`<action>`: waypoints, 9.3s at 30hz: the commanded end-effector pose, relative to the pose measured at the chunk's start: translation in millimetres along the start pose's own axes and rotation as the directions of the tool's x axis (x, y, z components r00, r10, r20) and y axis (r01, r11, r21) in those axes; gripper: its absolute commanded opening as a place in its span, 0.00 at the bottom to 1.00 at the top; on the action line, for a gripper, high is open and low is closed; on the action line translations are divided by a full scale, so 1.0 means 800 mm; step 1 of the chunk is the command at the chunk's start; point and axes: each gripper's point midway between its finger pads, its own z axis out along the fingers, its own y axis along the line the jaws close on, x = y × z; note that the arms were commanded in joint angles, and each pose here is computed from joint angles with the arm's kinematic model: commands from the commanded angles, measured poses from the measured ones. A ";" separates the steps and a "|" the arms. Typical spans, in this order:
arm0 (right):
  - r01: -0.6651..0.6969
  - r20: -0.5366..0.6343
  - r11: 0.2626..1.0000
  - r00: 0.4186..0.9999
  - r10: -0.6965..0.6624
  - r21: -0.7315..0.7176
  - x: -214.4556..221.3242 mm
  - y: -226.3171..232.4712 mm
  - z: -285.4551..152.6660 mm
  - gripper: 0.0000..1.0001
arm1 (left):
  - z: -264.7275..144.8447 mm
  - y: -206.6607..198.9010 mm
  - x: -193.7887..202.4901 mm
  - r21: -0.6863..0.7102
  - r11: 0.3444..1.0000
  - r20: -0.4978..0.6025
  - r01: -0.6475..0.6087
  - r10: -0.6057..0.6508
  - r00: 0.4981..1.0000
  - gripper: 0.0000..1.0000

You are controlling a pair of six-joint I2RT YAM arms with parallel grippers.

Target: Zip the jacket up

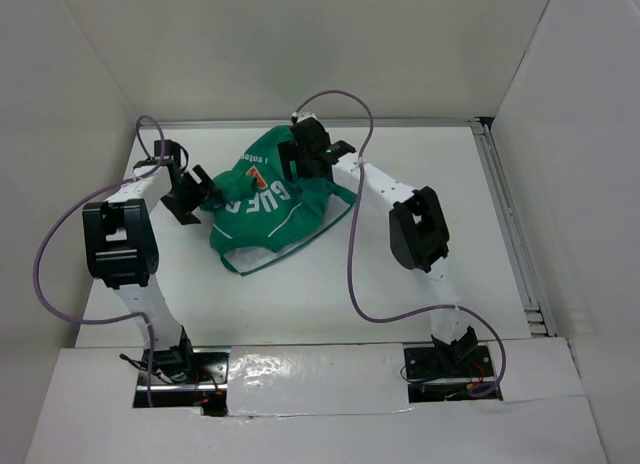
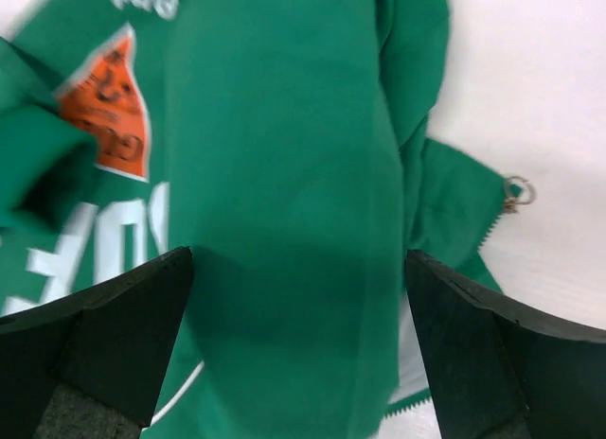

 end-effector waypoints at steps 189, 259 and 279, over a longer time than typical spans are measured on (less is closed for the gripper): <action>-0.505 -0.223 0.839 0.811 0.542 0.201 0.281 -0.091 -0.239 0.97 | -0.075 -0.159 0.338 0.411 0.742 -0.132 -0.529 0.623 0.771 0.99; -0.452 -0.215 0.775 0.786 0.580 0.441 0.373 -0.086 -0.244 0.26 | -0.016 -0.088 0.309 0.337 0.842 -0.213 -0.421 0.504 0.837 0.99; -0.556 -0.155 0.826 0.811 0.564 0.096 0.314 -0.076 -0.274 0.00 | -0.059 -0.116 0.336 0.163 0.722 -0.135 -0.673 0.692 0.709 0.99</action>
